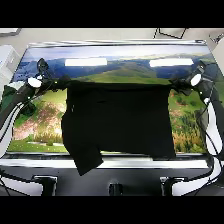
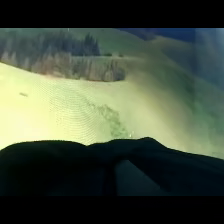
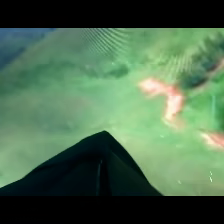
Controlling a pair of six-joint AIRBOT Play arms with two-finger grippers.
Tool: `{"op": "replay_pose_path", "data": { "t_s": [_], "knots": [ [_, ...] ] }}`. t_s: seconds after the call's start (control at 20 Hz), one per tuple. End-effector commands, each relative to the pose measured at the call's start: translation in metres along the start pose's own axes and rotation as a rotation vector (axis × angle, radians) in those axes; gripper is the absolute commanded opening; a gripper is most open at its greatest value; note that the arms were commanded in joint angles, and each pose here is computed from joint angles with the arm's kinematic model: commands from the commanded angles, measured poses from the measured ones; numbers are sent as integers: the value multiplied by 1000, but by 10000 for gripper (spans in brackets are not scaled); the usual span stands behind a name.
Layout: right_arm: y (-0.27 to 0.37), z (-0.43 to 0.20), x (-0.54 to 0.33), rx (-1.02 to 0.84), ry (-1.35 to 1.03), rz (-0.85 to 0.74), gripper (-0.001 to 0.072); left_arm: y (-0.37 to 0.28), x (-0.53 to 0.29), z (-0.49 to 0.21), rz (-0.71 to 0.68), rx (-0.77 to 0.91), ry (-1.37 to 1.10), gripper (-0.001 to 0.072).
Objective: Fold the clothes and pants, and hang the long-sleeved shirts on hangers.
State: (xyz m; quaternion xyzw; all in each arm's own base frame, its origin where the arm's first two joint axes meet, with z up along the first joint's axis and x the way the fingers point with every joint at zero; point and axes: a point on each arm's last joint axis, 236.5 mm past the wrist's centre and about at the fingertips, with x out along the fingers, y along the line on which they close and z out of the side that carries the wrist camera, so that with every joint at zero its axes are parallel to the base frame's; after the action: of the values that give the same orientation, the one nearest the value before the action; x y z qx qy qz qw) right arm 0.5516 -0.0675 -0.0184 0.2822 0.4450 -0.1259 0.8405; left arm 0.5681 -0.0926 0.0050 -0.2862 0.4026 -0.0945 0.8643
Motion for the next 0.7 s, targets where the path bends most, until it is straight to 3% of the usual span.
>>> {"op": "replay_pose_path", "data": {
  "t_s": [0.0,0.15,0.35,0.5,0.65],
  "knots": [
    [-22,-37,-2,-37,188,-69,43,7,-1,-47,-20,-21,225,36],
    [-29,-50,-23,-117,265,-89,44,13,-28,-84,-22,-3,420,36],
    [-45,-116,-66,-214,561,-149,44,45,-75,-137,113,95,696,37],
    [-73,-165,-64,-263,716,-210,44,55,-81,-170,130,73,797,37],
    [-85,-166,-61,-280,708,-250,44,63,-88,-173,150,89,822,37]
  ]
}}
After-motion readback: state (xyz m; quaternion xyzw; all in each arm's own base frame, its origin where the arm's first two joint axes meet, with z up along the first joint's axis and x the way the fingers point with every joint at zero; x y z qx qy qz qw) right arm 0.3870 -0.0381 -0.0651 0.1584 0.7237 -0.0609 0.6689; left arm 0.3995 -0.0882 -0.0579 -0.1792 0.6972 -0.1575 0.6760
